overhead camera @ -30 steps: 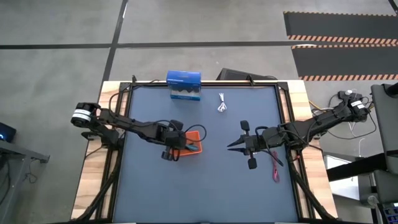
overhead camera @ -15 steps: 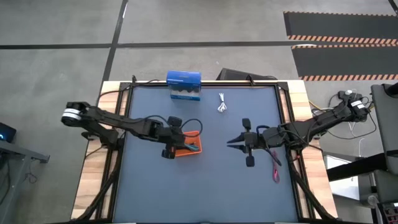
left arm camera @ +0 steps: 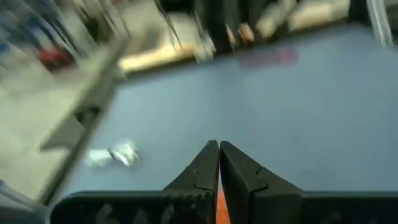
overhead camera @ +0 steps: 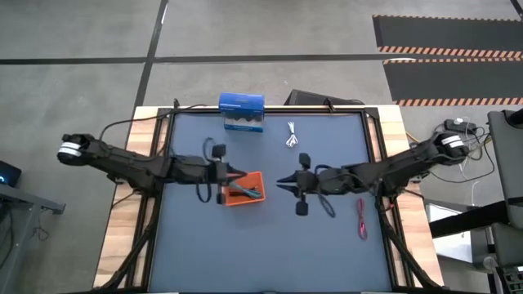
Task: Pick and place USB-C Cables
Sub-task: Put the blue charger cable into the orange bin, then put the white charger cable into the orange bin
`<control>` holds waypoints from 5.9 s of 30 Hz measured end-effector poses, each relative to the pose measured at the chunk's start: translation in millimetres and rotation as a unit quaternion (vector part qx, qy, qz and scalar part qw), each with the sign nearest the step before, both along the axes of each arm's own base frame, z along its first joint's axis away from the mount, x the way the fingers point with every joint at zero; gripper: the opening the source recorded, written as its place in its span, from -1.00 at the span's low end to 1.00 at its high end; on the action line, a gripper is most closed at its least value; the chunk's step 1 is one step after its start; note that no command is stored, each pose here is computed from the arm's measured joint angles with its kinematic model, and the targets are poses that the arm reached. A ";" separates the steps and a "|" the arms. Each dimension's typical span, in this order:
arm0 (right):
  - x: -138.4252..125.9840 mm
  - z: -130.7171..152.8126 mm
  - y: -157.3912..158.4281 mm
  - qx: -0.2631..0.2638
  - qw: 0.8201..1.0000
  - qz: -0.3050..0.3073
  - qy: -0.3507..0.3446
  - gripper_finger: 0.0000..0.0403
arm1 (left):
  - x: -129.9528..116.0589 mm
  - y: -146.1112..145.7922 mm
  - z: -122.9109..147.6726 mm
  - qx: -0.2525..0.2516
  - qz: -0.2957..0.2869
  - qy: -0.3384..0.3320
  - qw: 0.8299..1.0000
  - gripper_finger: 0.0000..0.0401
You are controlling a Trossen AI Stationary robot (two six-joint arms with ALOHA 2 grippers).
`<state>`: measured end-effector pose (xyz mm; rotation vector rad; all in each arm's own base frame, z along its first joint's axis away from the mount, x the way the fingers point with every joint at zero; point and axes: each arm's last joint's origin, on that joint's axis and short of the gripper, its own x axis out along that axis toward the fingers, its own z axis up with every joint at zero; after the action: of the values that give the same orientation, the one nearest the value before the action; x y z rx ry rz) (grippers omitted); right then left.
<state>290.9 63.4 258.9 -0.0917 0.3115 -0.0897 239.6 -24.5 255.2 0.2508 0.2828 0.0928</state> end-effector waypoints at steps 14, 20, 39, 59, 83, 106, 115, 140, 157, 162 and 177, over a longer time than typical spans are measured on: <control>89.9 18.9 -9.8 -0.014 0.989 -0.046 0.140 -0.79 | -36.4 7.3 7.0 0.047 0.032 -0.132 0.990 -1.00; 126.0 16.5 -14.3 -0.014 0.983 -0.060 0.172 -0.79 | -50.9 9.7 1.9 0.047 0.041 -0.135 0.989 -1.00; 212.5 -33.2 -39.6 0.077 0.972 -0.084 0.207 -0.79 | -71.7 12.3 -2.2 0.041 0.041 -0.167 0.984 -1.00; 234.2 -75.2 -55.3 0.087 0.953 -0.099 0.272 -0.95 | -72.1 12.4 1.4 0.041 0.042 -0.183 0.981 -1.00; 229.2 -97.2 -55.2 0.089 0.949 -0.102 0.286 -0.96 | -71.7 12.3 2.3 0.042 0.042 -0.183 0.981 -1.00; 224.3 -93.4 -51.9 0.090 0.955 -0.097 0.265 -0.96 | -71.8 12.3 3.1 0.040 0.042 -0.188 0.980 -1.00; 222.4 -79.7 -46.2 0.085 0.950 -0.094 0.286 -0.96 | -72.1 12.3 2.7 0.039 0.042 -0.188 0.981 -1.00; 217.7 -84.1 -39.1 0.091 0.944 -0.098 0.303 -0.83 | -71.8 12.3 2.9 0.038 0.042 -0.187 0.981 -1.00; 214.3 -54.9 -36.0 0.090 0.945 -0.094 0.299 -0.55 | -71.6 12.3 2.9 0.037 0.042 -0.188 0.981 -1.00; 198.5 -35.9 -33.4 0.079 0.934 -0.093 0.335 -0.62 | -71.5 12.2 2.0 0.038 0.042 -0.185 0.981 -1.00; 129.9 -4.4 -149.9 0.045 0.856 -0.322 0.401 -0.84 | -71.3 12.3 1.9 0.038 0.042 -0.185 0.981 -1.00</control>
<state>420.9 -86.5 254.5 0.0809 1.1816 -0.7175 168.2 -12.3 257.1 0.2914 -0.0811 0.2316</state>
